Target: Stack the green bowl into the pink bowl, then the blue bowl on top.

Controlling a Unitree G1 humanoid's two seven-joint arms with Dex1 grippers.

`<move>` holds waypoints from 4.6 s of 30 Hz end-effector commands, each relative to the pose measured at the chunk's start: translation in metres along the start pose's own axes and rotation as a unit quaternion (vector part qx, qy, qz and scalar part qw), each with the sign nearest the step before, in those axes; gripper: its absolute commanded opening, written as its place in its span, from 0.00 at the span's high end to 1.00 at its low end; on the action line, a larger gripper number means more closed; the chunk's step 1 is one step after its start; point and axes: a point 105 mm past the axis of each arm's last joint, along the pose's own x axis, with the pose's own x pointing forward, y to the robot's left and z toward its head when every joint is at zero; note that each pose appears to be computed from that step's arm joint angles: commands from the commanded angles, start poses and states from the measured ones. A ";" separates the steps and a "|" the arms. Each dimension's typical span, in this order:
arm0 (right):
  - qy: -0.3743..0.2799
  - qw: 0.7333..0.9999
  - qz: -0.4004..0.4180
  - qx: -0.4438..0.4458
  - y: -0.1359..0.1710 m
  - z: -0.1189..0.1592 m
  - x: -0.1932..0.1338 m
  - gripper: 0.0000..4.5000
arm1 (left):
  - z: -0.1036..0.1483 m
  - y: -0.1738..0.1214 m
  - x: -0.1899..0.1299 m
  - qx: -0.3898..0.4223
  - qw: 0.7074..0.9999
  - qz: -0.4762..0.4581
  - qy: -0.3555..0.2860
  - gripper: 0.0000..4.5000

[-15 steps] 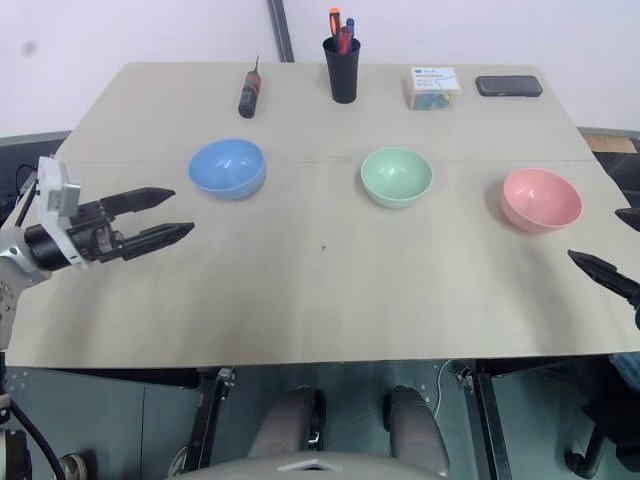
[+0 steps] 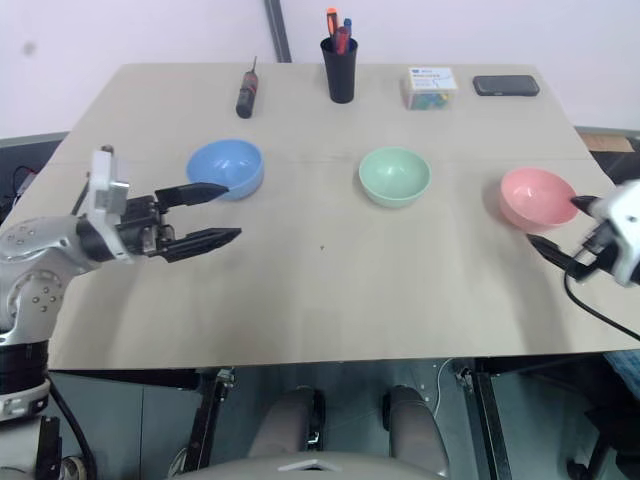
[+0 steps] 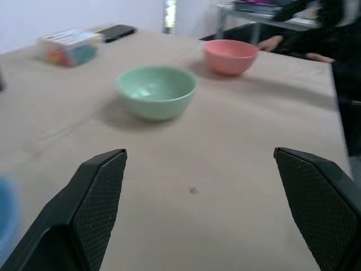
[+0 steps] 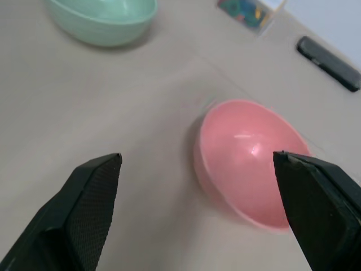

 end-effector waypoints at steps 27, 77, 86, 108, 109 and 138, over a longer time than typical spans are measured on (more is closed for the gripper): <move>-0.057 0.981 0.180 -0.046 0.085 0.048 0.051 0.99 | 0.000 -0.013 0.021 0.027 0.999 0.006 -0.032 0.00; -0.071 0.876 0.165 -0.448 0.033 0.099 0.143 0.02 | 0.008 -0.016 0.018 0.062 0.996 0.054 -0.034 0.00; -0.073 0.831 0.186 -0.519 0.057 0.090 0.168 0.14 | 0.009 -0.020 0.011 0.062 0.994 0.077 -0.036 0.00; -0.098 0.823 0.169 -0.534 0.008 0.131 0.117 0.97 | 0.009 -0.017 0.019 0.052 0.995 0.069 -0.052 0.00; -0.101 0.829 0.180 -0.519 0.006 0.133 0.107 0.97 | 0.008 -0.015 0.022 0.051 0.995 0.062 -0.055 0.00; -0.123 0.958 0.216 -0.143 0.096 0.109 0.007 0.02 | -0.010 0.042 0.037 0.128 0.979 0.150 0.058 0.00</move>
